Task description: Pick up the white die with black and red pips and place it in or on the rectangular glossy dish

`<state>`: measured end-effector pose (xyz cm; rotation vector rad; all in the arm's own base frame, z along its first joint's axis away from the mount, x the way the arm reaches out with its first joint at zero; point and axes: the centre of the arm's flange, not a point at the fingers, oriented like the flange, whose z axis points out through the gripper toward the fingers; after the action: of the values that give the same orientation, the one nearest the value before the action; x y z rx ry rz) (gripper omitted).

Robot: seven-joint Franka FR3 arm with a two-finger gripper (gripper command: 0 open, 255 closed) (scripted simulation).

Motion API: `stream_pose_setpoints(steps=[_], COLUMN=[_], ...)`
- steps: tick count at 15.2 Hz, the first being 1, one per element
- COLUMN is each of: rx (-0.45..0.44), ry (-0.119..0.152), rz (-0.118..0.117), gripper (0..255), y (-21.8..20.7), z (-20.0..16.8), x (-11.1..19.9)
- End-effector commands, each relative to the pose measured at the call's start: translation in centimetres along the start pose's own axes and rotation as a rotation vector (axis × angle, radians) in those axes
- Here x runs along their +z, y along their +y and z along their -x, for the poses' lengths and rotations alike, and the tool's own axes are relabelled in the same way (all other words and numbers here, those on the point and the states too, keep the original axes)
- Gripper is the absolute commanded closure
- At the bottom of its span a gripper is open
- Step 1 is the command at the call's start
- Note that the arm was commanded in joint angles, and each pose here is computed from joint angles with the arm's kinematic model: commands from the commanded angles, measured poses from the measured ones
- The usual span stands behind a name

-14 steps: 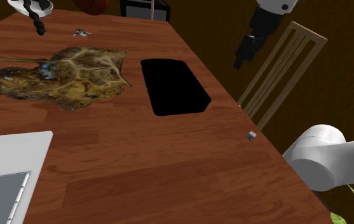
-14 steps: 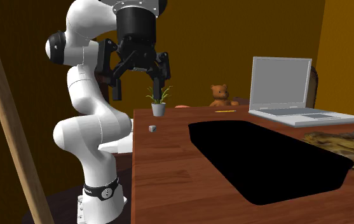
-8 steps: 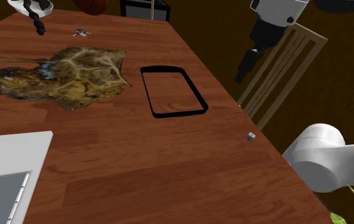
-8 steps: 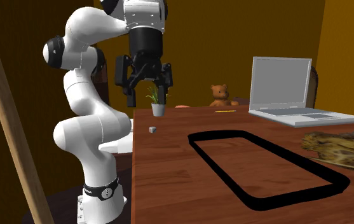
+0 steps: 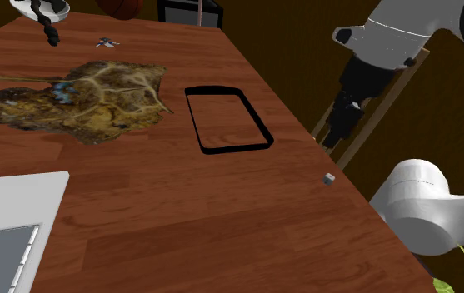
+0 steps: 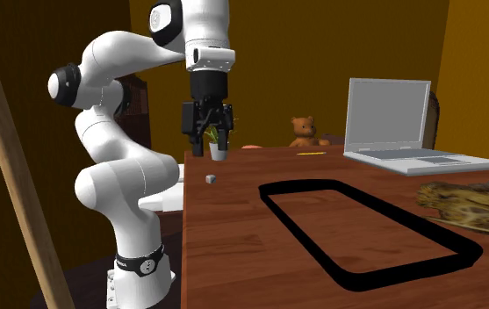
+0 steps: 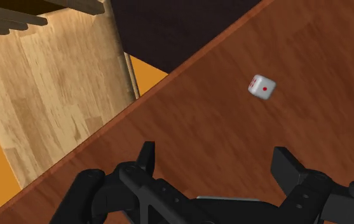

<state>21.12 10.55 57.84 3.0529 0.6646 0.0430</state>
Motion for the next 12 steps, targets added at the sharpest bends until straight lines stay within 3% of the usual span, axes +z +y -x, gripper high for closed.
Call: stream_pose_setpoints(steps=[1, 4, 12], rx=[-0.057, -0.142, -0.142], ry=[-0.009, -0.022, -0.022], rz=[-0.010, -0.024, -0.024], gripper=[0, 0, 0], y=[-2.1, -4.9, -5.0], z=[1.3, 3.5, 3.6], x=[0.7, 1.6, 5.6])
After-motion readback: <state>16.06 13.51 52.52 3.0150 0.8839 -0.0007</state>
